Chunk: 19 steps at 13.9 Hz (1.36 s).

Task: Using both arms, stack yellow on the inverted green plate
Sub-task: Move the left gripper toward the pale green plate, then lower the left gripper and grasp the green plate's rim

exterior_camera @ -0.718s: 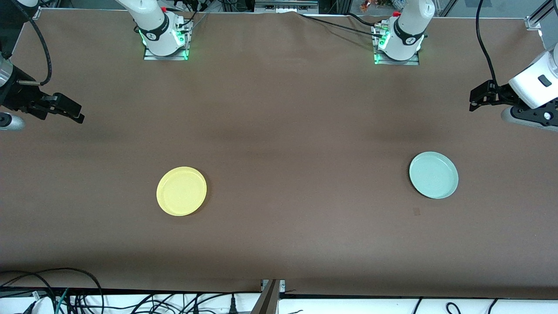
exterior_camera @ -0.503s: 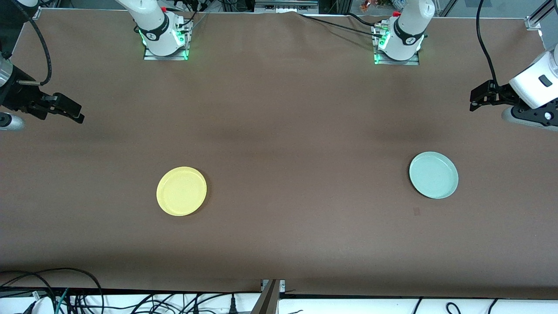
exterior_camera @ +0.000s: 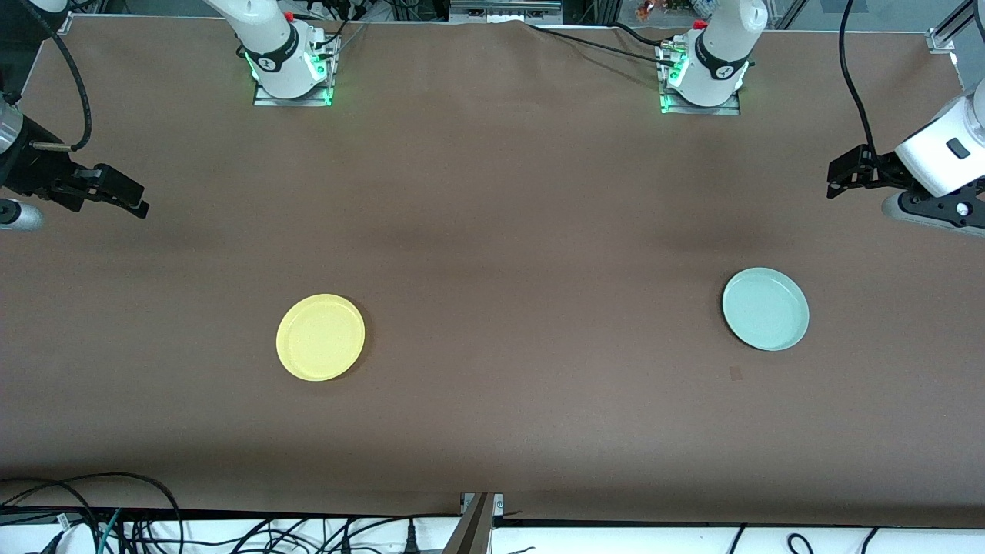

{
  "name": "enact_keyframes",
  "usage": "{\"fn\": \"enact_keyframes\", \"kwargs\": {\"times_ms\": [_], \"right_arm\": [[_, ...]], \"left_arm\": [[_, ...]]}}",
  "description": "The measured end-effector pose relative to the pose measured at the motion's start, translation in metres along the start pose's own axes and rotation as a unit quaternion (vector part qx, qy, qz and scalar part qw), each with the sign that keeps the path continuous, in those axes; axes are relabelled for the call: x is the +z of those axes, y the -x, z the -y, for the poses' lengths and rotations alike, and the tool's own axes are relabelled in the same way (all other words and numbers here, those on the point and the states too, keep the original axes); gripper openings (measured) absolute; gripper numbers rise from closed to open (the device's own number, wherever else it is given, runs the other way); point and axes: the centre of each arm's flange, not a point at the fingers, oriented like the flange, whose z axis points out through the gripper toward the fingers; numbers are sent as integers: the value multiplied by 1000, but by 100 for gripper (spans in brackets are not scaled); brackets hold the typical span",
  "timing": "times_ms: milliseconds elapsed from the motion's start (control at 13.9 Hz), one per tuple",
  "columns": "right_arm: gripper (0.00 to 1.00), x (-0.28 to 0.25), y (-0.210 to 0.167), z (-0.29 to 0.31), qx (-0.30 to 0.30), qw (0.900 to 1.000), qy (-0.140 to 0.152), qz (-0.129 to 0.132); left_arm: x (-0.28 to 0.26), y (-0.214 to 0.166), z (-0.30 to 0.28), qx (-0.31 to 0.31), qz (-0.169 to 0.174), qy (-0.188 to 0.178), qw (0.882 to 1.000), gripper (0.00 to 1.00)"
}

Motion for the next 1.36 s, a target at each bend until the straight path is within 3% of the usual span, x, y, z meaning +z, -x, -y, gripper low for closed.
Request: {"fn": "enact_keyframes", "kwargs": {"times_ms": [431, 862, 1149, 1365], "right_arm": [[100, 0, 0, 0, 0, 1000, 0, 0], [100, -1, 0, -1, 1, 1000, 0, -1], [100, -1, -1, -2, 1, 1000, 0, -1], [100, -1, -1, -2, 1, 1000, 0, -1]], "left_arm": [[45, -18, 40, 15, 30, 13, 999, 100], [189, -93, 98, 114, 17, 21, 993, 100], [264, -122, 126, 213, -21, 7, 977, 100], [325, -131, 149, 297, -35, 0, 954, 100]]}}
